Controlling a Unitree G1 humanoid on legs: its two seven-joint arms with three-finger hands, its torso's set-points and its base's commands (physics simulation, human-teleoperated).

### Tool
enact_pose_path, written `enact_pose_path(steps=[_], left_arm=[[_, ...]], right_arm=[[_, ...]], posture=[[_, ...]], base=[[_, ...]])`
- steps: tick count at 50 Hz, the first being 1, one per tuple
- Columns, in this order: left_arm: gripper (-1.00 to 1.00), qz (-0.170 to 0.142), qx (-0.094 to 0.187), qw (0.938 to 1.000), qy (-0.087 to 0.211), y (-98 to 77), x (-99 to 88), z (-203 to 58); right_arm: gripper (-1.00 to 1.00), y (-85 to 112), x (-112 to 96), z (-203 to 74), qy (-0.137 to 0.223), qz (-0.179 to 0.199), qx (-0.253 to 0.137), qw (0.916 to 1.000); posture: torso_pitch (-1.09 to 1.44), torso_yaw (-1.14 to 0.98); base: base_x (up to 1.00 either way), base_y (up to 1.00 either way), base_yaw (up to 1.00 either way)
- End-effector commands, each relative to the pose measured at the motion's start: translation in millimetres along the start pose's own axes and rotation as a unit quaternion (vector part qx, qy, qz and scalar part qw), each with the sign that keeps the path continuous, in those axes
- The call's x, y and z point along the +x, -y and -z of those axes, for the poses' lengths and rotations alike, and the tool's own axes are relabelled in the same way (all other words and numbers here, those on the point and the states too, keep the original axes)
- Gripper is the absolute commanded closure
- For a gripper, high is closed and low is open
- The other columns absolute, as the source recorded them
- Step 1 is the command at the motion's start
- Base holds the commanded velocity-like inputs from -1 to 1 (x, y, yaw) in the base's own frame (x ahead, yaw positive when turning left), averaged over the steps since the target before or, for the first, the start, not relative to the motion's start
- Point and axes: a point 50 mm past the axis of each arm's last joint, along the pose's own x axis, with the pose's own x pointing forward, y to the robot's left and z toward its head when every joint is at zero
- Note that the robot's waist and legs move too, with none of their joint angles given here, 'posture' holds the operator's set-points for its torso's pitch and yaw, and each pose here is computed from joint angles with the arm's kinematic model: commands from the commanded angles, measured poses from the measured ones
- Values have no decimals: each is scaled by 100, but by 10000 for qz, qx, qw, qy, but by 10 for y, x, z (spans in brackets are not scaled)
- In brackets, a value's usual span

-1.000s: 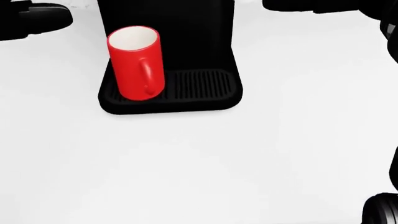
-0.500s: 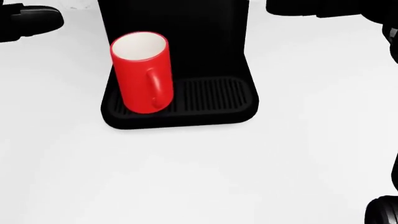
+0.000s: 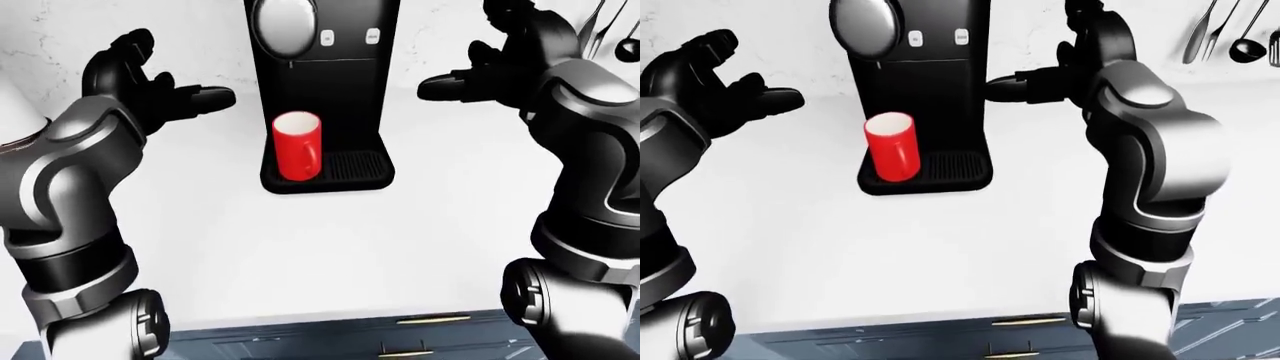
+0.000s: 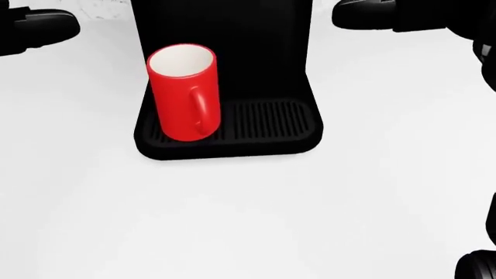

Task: Press the button on the coffee machine to serve coffee.

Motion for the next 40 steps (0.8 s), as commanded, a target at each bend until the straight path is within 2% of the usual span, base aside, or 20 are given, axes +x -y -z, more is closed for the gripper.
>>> enact_pose_path(steps=[1,40], left_arm=[[-100,25,-25,9986,533,9,-54,-197],[-100,235,-106,9979,587,115,-43,-219]], right_arm=[[-100,24,-54,-189,484,65,-7,9988],[-100,8,-18,-227,508,12,-17,9987]], posture=[[-11,0],[-43,0]], base=[[0,0,0],[0,0,0]])
